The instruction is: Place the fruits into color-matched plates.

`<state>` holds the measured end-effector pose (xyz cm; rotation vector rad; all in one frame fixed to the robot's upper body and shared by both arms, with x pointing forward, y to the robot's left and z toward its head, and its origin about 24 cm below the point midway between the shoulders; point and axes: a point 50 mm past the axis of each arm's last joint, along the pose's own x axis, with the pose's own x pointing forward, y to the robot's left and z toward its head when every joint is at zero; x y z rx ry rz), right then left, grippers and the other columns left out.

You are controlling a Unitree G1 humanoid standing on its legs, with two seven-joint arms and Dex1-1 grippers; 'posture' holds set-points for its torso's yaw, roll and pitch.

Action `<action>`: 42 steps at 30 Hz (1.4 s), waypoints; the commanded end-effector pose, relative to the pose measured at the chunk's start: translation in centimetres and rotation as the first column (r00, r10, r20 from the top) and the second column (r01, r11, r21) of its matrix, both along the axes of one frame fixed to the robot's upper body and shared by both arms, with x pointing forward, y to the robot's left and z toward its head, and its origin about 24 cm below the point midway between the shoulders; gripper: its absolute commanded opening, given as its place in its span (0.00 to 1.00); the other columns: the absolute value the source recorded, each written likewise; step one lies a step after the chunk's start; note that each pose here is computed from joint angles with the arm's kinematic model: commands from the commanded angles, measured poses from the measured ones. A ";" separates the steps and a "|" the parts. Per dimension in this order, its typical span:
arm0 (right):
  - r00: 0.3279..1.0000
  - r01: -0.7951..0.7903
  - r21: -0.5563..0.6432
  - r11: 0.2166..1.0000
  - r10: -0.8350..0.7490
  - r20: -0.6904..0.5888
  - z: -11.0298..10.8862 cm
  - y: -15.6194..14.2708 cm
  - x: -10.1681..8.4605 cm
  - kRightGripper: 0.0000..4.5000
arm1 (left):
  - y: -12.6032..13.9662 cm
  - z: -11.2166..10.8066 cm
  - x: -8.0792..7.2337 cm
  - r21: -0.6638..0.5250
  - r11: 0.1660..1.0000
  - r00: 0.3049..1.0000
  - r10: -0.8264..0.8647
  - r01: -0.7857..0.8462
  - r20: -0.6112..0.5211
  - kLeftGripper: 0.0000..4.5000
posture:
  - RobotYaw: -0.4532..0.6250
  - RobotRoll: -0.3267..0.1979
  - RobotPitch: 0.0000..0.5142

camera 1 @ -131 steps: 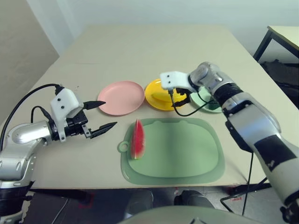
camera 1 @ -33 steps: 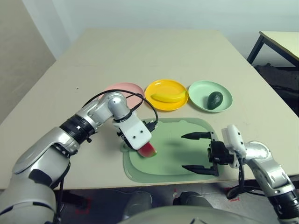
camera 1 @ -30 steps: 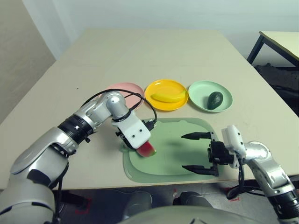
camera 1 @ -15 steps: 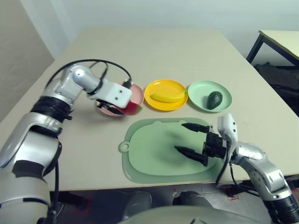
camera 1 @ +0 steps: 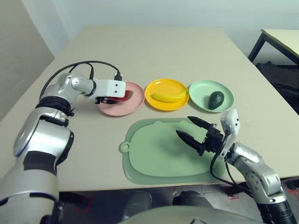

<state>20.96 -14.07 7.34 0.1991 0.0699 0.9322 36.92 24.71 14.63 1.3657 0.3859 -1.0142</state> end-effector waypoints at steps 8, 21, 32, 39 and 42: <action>0.999 0.036 -0.012 0.999 -0.035 0.016 -0.7 -0.7 0.0 1.00 | -0.7 -2.0 -0.6 -0.045 0.999 0.994 -0.022 0.018 -0.107 0.47 | 0.50 0.62 0.00; 0.999 0.018 -0.051 0.999 -0.016 0.037 -0.8 -0.7 0.3 1.00 | -1.0 -2.4 -0.4 -0.047 0.999 0.997 -0.013 0.009 -0.079 0.82 | 0.50 0.62 0.00; 0.998 0.023 -0.077 0.997 -0.018 0.060 -0.3 -0.7 0.9 1.00 | 0.0 -1.1 -0.4 -0.063 0.998 1.000 0.004 -0.005 -0.019 0.99 | 0.51 0.62 0.00; 0.987 0.151 -0.070 0.986 -0.146 0.075 -0.2 -3.5 3.3 1.00 | 1.8 2.7 -1.1 -0.246 0.969 0.997 0.017 0.002 0.075 0.99 | 0.51 0.62 0.00; 0.972 0.226 -0.070 0.972 -0.220 0.086 -0.4 -5.7 4.3 1.00 | 3.6 5.8 -2.6 -0.450 0.893 0.988 0.084 -0.016 0.132 0.99 | 0.53 0.62 0.00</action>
